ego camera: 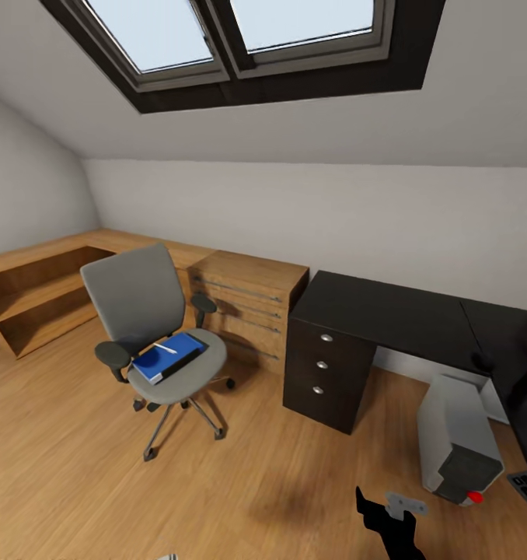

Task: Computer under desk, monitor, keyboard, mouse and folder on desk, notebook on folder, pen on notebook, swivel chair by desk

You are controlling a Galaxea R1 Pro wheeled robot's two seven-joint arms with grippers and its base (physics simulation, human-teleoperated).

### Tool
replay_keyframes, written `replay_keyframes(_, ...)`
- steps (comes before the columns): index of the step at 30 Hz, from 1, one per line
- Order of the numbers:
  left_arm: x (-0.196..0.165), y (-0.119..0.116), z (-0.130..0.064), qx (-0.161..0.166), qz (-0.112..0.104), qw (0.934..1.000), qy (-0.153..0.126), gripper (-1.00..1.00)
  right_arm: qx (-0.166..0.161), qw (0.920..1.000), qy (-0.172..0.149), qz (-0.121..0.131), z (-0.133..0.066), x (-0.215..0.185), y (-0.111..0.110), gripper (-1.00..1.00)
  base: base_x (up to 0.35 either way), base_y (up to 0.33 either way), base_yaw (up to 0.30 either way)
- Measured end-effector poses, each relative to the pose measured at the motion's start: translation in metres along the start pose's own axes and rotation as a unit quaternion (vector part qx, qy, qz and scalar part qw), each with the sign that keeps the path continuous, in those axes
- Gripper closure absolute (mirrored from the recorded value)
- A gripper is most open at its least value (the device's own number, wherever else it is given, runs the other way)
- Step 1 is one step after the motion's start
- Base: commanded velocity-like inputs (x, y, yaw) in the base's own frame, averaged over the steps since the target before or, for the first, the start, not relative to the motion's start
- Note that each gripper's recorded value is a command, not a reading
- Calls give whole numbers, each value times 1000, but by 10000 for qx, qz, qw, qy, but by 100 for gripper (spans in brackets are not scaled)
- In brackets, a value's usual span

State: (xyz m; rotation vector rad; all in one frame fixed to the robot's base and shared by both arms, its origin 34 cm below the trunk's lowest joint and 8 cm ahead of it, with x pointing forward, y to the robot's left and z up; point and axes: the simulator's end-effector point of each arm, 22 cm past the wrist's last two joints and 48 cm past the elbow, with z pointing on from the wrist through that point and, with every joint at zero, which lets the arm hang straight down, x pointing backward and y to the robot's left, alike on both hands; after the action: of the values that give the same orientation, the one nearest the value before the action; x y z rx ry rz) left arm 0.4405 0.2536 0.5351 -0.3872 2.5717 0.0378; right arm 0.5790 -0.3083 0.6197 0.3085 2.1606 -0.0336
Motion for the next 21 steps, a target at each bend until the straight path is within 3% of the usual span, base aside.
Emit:
replay_keyframes(7, -5, 0, -9, 0, -1, 10000, 3, -100, -12, 10000, 0, 2, -6, -8, 2, -100, -4, -5, -79)
replay_keyframes(21, -13, -2, -27, 5, 1, 10000, 15, -100, -6, 10000, 1, -1, -19, -23, 3, -100, 0, 0, -243)
